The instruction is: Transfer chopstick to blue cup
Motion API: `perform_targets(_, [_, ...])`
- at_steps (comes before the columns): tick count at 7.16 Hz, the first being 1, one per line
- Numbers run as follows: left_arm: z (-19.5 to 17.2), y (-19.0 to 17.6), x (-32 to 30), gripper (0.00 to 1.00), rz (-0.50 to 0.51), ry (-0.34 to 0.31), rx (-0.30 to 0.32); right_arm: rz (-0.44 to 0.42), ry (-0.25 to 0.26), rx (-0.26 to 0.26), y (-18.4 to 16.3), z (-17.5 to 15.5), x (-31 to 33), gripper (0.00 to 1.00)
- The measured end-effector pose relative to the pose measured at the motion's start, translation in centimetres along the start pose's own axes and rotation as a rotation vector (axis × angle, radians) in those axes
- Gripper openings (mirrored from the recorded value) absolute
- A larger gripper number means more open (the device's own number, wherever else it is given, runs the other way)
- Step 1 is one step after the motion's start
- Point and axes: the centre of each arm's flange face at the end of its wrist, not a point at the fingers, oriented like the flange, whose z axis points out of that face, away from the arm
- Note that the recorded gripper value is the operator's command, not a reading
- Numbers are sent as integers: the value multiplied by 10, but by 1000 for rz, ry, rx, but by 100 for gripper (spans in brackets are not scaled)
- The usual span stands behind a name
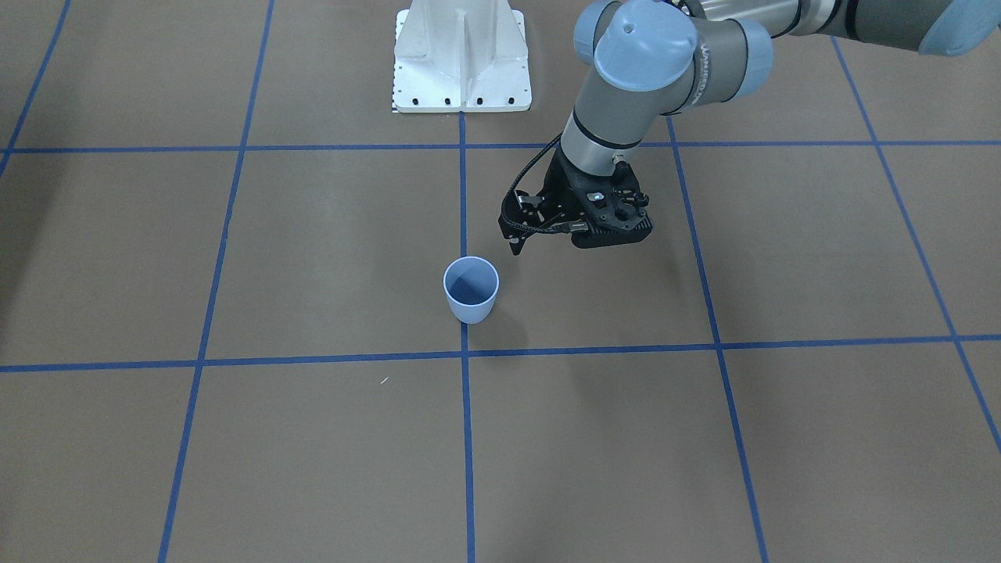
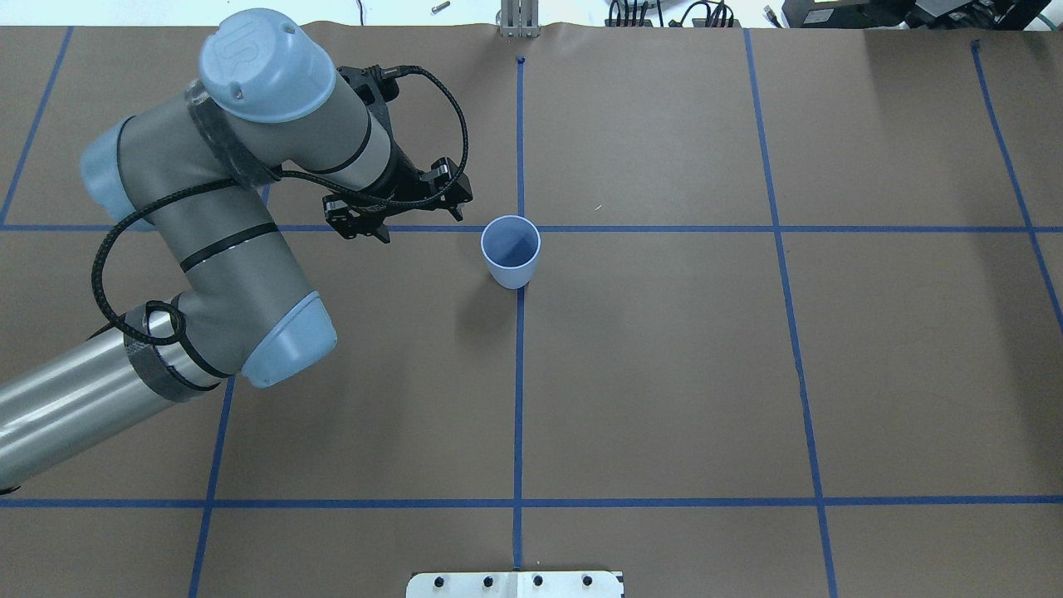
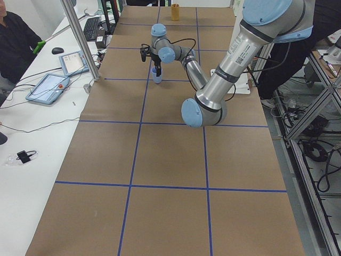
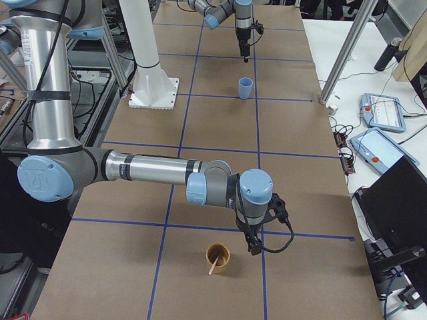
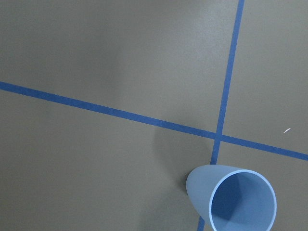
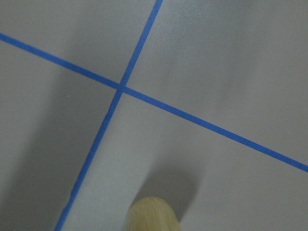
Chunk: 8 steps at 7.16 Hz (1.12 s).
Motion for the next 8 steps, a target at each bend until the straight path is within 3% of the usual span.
perform_targets(3, [-1, 2, -4, 98, 3, -1, 9, -291, -55, -74, 33, -6, 18, 100])
perform_targets(4, [-1, 3, -4, 98, 3, -1, 9, -350, -68, -90, 43, -1, 19, 100])
perform_targets(8, [1, 5, -4, 98, 6, 0, 6, -397, -70, -193, 84, 29, 25, 99])
